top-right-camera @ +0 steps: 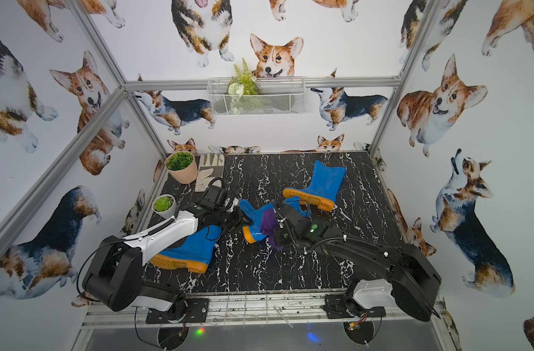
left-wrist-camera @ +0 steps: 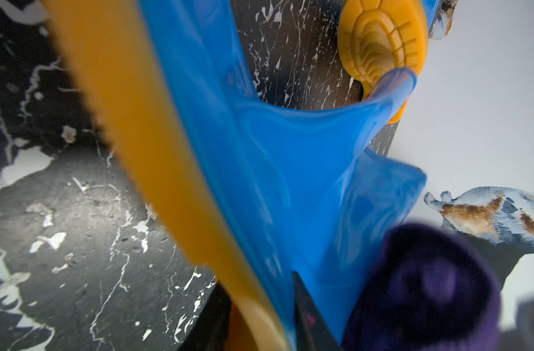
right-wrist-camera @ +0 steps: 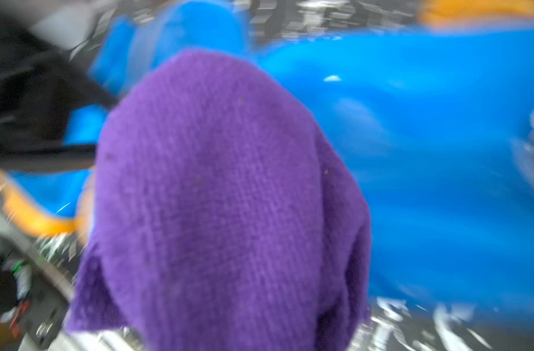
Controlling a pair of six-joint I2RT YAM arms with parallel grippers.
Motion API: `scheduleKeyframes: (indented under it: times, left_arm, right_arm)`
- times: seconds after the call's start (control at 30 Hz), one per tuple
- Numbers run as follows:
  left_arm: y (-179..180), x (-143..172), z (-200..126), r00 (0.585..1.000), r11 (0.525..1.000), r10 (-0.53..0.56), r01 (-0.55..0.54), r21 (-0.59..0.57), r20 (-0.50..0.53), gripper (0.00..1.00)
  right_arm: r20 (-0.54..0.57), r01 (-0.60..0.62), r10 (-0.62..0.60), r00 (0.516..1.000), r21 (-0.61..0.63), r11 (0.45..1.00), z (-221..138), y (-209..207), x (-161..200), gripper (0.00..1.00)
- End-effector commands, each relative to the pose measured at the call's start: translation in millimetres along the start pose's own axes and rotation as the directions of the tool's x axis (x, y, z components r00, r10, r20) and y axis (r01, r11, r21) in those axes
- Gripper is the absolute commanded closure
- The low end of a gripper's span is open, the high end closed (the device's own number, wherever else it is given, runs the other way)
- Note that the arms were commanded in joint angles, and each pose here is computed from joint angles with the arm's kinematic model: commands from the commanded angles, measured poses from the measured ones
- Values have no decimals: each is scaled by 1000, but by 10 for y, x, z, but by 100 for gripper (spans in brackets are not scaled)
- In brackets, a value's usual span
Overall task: Wipe the rubber boots with a cloth
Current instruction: Wipe the dirt off the rubber boot.
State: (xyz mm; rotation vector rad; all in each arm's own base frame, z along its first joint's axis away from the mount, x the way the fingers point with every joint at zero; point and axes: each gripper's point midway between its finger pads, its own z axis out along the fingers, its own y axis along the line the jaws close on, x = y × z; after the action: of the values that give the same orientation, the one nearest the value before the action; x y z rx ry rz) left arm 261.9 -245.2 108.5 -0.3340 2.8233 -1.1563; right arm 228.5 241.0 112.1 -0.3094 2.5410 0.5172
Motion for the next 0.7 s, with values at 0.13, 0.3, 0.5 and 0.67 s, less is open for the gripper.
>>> scheduleKeyframes:
  times: [0.13,0.3,0.5,0.67]
  left_arm:
    - [107,154,108,997,999,52,-51,12,-58,100]
    - [-29,174,167,957,950,278,-287,-123,-83,100]
    - [-7,262,261,843,795,505,-538,-281,-185,69]
    - [-13,275,124,803,747,582,-591,-306,-130,33]
  right_arm:
    - [45,-344,342,939,182,921,-496,-1085,327,100]
    - [200,-344,312,929,156,926,-988,-1056,22,100]
    - [175,-355,335,926,95,930,-949,-878,-164,100]
    - [129,-359,353,927,31,933,-709,-686,-242,100]
